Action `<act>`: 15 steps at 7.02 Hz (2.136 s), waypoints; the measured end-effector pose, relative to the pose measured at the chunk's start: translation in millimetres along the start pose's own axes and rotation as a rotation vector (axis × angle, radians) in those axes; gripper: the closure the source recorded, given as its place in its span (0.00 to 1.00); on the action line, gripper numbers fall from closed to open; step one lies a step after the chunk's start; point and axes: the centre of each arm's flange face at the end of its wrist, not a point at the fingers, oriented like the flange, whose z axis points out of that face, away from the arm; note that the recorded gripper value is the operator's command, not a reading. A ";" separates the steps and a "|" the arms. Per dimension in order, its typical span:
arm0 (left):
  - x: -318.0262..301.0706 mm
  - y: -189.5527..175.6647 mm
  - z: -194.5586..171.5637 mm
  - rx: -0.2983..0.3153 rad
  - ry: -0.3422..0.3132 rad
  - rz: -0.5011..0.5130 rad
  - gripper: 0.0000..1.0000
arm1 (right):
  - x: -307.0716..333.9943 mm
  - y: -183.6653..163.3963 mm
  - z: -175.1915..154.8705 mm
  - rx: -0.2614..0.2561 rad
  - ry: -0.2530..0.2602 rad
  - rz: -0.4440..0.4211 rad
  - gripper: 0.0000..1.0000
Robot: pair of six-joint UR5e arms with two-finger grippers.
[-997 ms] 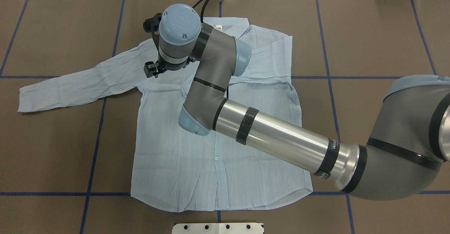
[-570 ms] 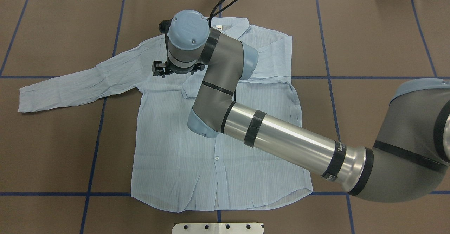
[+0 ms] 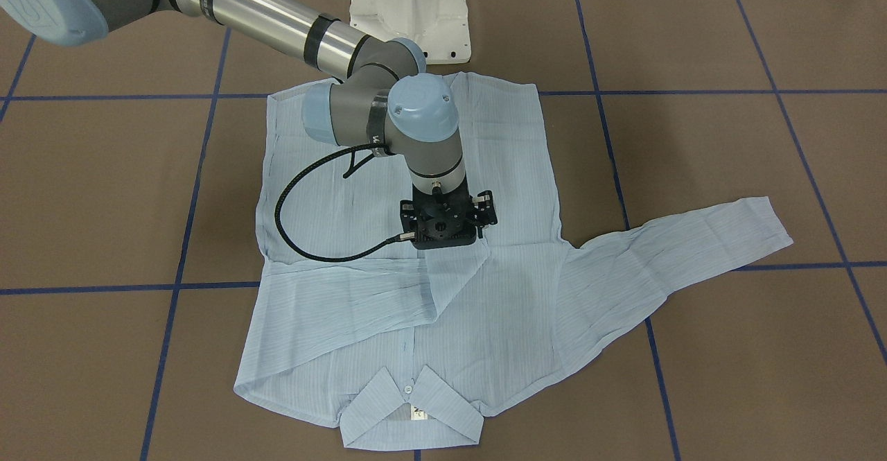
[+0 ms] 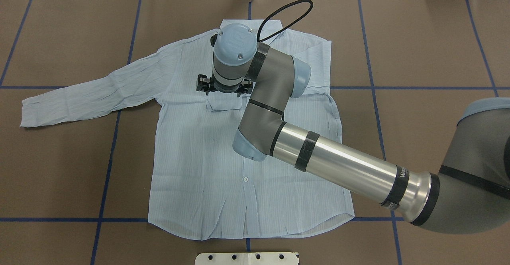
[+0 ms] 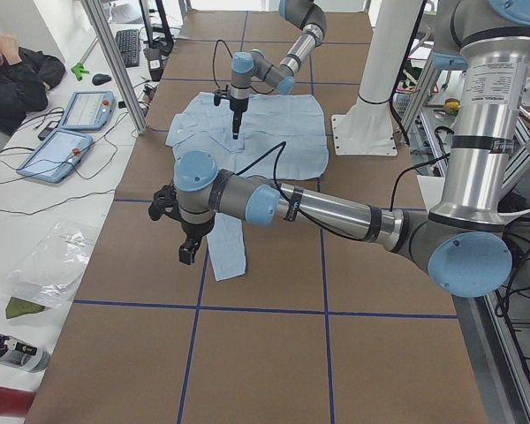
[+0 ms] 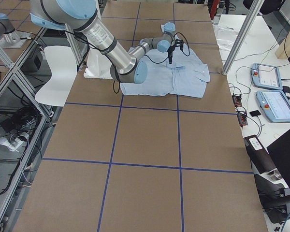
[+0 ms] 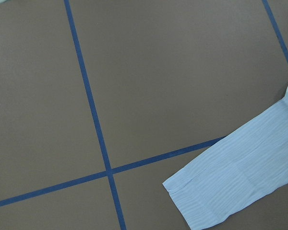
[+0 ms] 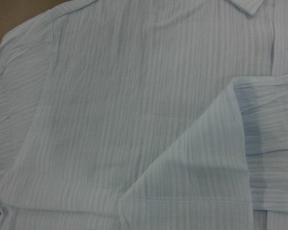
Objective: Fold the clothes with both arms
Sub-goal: 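Lay the sleeve across the shirt chest with the right gripper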
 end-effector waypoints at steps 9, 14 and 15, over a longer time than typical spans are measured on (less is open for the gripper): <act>-1.4 1.4 1.4 0.000 0.000 -0.001 0.00 | 27.5 3.7 20.3 -0.034 0.051 0.066 0.61; -1.2 2.2 1.3 0.000 0.001 -0.001 0.00 | 35.5 -0.1 20.5 -0.055 0.052 0.073 0.62; -1.2 2.5 1.4 0.000 0.001 -0.002 0.00 | 35.9 0.1 20.8 -0.056 0.052 0.073 0.64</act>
